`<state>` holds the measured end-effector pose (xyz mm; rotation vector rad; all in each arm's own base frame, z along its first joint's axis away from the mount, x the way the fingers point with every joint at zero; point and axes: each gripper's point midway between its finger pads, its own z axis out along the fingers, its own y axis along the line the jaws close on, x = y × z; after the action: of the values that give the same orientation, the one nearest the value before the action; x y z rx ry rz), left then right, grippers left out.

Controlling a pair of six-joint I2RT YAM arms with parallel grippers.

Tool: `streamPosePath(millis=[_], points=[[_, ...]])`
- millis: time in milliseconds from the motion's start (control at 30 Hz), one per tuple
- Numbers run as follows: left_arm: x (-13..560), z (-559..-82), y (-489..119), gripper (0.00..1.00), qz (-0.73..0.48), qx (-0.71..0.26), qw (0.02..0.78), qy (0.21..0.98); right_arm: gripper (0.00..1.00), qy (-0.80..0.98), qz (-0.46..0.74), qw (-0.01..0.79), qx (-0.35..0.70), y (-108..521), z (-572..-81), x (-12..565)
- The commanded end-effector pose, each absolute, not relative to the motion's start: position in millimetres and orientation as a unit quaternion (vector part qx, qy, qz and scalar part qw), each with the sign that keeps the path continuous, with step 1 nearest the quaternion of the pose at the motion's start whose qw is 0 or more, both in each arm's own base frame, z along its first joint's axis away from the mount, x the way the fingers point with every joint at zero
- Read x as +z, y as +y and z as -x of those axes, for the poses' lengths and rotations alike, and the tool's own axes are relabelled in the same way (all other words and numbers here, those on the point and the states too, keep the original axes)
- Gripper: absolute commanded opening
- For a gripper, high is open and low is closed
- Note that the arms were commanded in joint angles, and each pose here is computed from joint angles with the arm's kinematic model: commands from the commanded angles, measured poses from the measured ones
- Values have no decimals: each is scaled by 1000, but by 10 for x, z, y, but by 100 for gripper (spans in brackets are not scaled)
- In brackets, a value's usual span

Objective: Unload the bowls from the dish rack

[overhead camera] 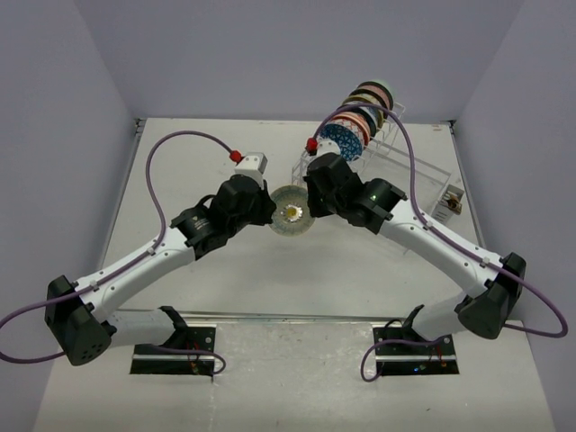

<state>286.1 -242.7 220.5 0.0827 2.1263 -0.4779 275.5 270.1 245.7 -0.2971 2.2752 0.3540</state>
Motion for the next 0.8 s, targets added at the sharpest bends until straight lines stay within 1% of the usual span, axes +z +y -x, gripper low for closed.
streamPosePath(millis=[0,167,200,233,300,333,400,467,500,533,567,600,667,700,767], points=[[2309,-2885,-2489,0,-40,-207,472,856,0,873,101,432,201,2828,-2748,2811],[2349,-2915,-2434,0,-24,-201,484,851,1,870,104,431,216,2870,-2734,2816],[2368,-2927,-2389,0,-15,-194,489,850,14,871,101,433,210,2851,-2749,2795],[2366,-2934,-2318,0,0,-182,492,851,33,872,97,432,207,2823,-2740,2785],[2446,-3006,-2102,0,39,-143,515,845,62,874,88,435,197,2747,-2732,2787],[2421,-3015,-1992,0,57,-124,514,847,65,875,85,436,194,2678,-2689,2823],[2358,-3118,-1735,0,93,-96,515,847,67,871,80,443,195,2591,-2646,2894],[2257,-3217,-1653,0,111,-115,503,850,68,860,73,461,208,2466,-2549,3071],[2105,-3324,-1403,0,143,-101,495,851,69,857,72,466,210,2416,-2515,3108],[2063,-3399,-1374,0,157,-117,492,848,70,853,73,470,214,2371,-2472,3150],[1951,-3471,-1267,0,174,-111,483,851,70,845,72,480,224,2289,-2397,3246],[1874,-3587,-1039,0,207,-100,480,847,70,840,78,486,229,2250,-2356,3296],[1657,-3702,-922,0,230,-103,455,854,72,833,89,490,241,2191,-2254,3355],[1605,-3812,-732,0,257,-100,455,847,72,825,93,497,251,2124,-2176,3413],[1370,-3923,-656,0,269,-112,425,857,74,814,109,507,264,2043,-2058,3458]])
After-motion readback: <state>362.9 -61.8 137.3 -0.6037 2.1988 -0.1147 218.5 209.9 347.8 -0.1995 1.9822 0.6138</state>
